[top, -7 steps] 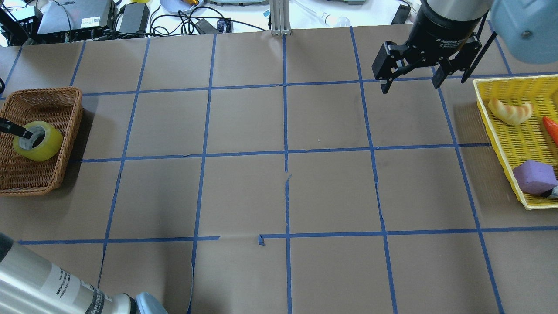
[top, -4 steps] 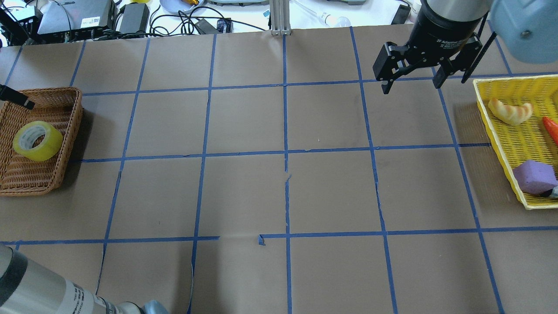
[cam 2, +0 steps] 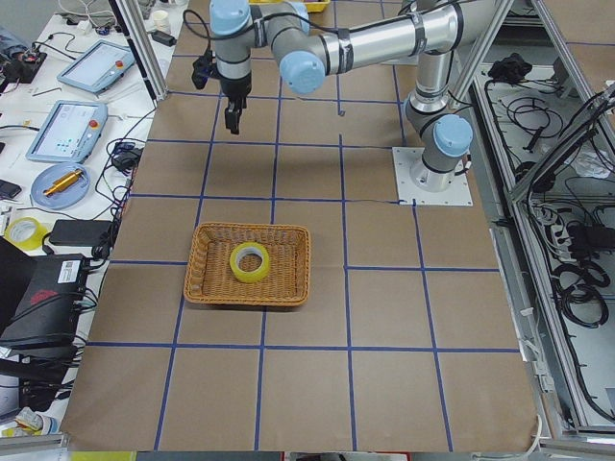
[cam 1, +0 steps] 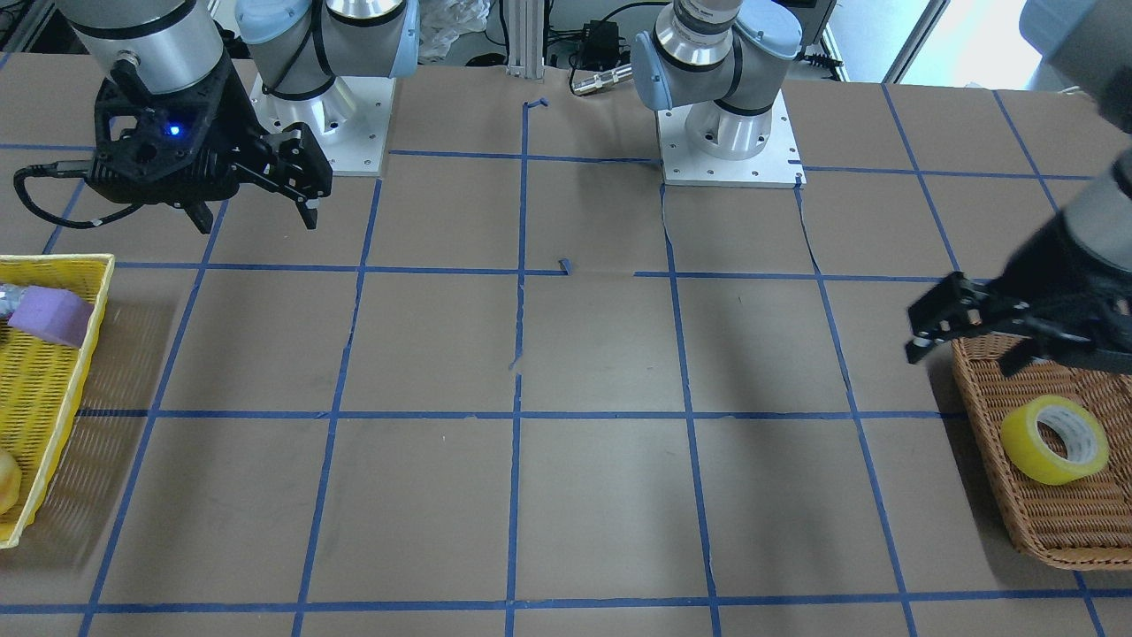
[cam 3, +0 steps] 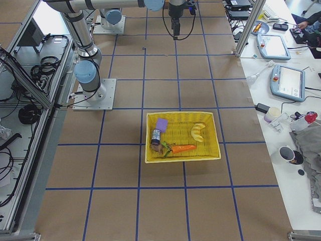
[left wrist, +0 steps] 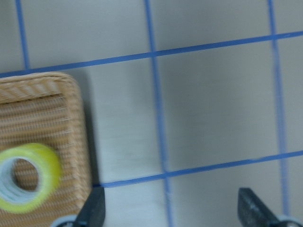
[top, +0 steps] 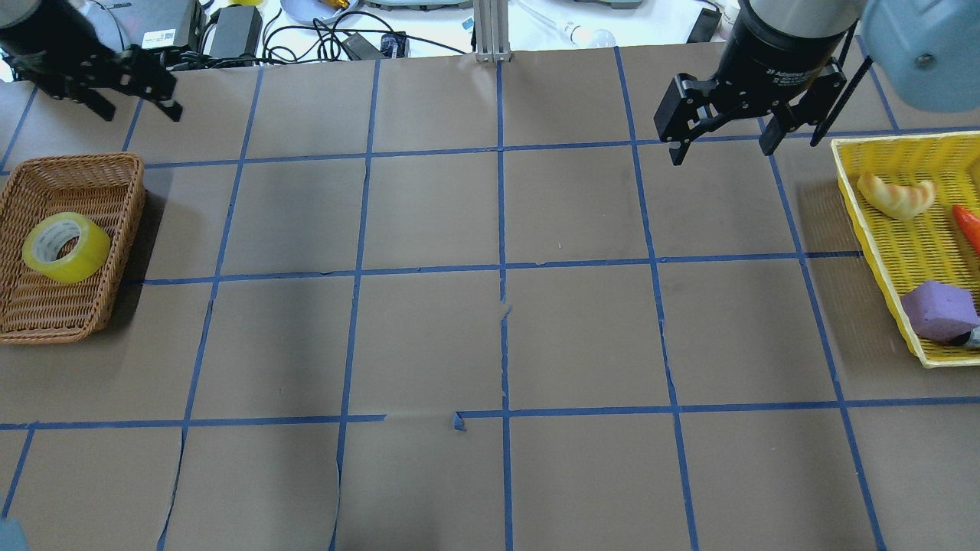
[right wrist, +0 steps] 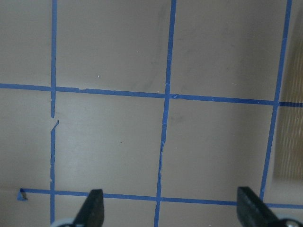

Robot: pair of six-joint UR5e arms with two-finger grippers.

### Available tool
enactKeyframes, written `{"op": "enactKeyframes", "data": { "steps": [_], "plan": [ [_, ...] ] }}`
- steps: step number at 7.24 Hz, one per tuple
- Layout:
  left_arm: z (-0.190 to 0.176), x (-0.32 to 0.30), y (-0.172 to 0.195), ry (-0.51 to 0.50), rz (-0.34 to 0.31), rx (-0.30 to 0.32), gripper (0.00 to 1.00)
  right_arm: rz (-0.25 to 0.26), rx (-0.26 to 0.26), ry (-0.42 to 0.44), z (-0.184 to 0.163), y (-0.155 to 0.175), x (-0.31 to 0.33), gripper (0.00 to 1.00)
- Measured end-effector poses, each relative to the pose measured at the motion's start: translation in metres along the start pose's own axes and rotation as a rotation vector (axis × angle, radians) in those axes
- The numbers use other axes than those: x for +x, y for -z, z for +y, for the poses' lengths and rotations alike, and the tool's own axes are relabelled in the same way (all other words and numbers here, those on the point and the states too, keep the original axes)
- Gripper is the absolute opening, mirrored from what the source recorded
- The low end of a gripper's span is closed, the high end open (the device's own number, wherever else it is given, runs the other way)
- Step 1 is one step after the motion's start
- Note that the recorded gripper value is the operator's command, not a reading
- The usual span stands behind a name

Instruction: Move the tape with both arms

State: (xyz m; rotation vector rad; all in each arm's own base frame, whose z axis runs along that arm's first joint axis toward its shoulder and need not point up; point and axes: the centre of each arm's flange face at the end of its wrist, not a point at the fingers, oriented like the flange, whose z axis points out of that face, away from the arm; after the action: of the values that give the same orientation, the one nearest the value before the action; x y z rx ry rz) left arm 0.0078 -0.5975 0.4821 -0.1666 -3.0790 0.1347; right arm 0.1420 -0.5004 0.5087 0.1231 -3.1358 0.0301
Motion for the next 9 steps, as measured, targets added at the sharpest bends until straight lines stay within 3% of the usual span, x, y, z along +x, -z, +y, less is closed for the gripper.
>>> {"op": "enactKeyframes", "data": {
  "steps": [3, 6, 9],
  "plan": [
    [0.055, 0.094, 0.028, 0.098, 0.004, -0.01, 1.0, 0.0, 0.0, -0.009, -0.002, -0.001, 0.003, 1.0],
    [0.073, 0.119, 0.028, 0.13, -0.098, -0.02, 1.0, 0.0, -0.001, -0.023, -0.003, -0.001, 0.008, 1.0],
    [0.074, 0.129, 0.031, 0.167, -0.05, -0.006, 1.0, 0.001, -0.001, -0.023, -0.003, -0.001, 0.009, 1.0]
  ]
}}
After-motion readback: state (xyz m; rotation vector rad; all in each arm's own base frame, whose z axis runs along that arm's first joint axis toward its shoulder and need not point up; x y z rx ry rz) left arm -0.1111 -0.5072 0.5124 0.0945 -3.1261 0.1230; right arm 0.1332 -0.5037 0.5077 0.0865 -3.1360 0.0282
